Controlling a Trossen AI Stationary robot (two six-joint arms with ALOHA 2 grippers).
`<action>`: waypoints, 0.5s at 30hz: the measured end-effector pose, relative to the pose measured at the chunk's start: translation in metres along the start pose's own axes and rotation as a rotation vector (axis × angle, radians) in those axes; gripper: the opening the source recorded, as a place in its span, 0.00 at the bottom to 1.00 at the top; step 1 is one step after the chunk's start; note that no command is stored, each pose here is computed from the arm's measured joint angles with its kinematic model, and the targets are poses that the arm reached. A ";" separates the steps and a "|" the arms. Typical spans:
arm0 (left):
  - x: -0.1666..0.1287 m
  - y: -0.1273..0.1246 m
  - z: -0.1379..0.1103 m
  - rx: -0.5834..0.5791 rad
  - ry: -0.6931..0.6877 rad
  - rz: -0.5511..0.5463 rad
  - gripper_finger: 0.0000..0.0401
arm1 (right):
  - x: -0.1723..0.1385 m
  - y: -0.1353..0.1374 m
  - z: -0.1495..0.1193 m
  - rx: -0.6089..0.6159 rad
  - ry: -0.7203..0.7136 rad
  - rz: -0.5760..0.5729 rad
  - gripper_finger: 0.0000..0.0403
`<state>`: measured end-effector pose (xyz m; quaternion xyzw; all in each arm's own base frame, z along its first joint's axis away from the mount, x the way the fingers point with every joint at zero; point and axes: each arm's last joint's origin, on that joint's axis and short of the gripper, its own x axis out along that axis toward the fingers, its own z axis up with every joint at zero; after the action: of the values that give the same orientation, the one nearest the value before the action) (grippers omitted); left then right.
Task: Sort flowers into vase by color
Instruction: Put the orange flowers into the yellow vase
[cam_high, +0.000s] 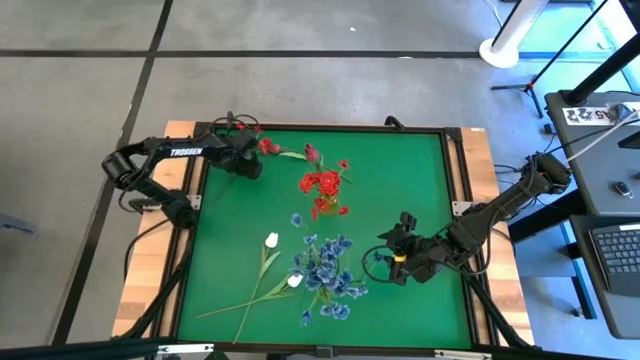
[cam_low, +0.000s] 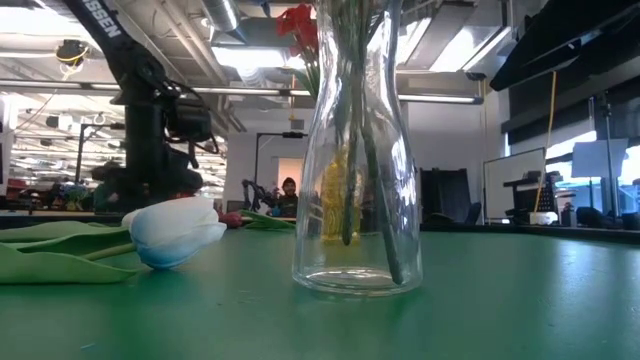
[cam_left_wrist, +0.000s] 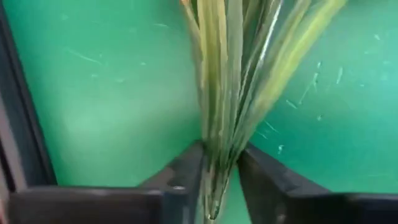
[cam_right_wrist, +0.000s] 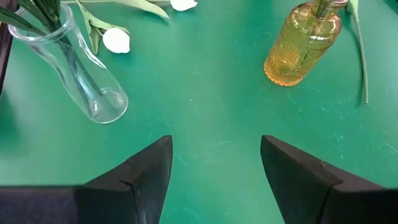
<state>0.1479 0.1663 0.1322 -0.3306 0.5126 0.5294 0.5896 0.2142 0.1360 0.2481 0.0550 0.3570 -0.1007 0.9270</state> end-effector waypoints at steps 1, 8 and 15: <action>0.000 0.000 0.001 -0.001 0.000 -0.005 0.18 | 0.000 0.000 0.000 0.001 -0.001 0.001 0.60; -0.011 -0.003 0.001 0.054 0.018 0.053 0.02 | 0.000 0.000 0.000 0.008 -0.001 0.001 0.60; -0.070 -0.008 0.007 0.074 -0.129 0.050 0.01 | 0.000 0.000 0.000 0.008 -0.007 -0.008 0.60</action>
<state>0.1631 0.1513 0.1997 -0.2607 0.5008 0.5449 0.6199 0.2144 0.1358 0.2482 0.0570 0.3535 -0.1061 0.9277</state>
